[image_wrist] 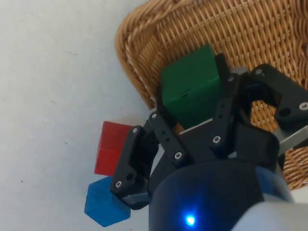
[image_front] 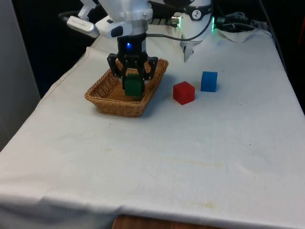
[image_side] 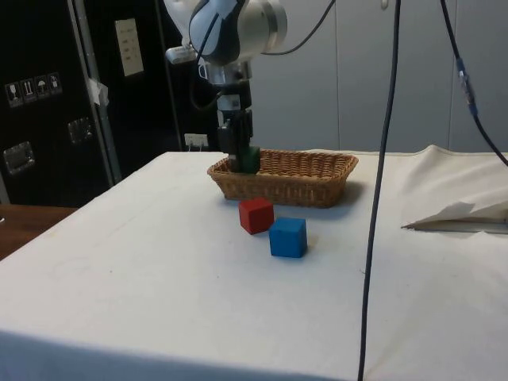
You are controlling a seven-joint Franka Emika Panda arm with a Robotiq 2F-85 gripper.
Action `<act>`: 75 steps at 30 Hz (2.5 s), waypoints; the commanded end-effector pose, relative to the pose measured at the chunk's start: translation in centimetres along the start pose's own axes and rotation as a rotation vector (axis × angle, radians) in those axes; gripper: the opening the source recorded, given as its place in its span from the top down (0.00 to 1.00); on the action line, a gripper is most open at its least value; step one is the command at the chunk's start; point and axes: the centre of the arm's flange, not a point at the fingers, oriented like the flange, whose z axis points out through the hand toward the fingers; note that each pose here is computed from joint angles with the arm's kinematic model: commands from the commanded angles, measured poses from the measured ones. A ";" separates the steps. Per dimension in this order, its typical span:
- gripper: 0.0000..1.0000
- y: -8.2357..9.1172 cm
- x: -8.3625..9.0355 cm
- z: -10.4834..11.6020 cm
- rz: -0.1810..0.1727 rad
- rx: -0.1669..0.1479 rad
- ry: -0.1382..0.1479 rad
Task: Pick up exactly two blocks and place them into the basket.
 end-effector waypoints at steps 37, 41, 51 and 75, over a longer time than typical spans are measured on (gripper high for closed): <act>0.00 -2.3 -2.7 -6.1 0.007 0.031 0.011; 0.00 -2.9 -3.6 -7.3 0.004 0.040 0.013; 0.00 -4.9 -5.8 -9.7 -0.003 0.059 0.016; 0.00 -11.9 -9.1 -10.7 -0.025 0.060 0.015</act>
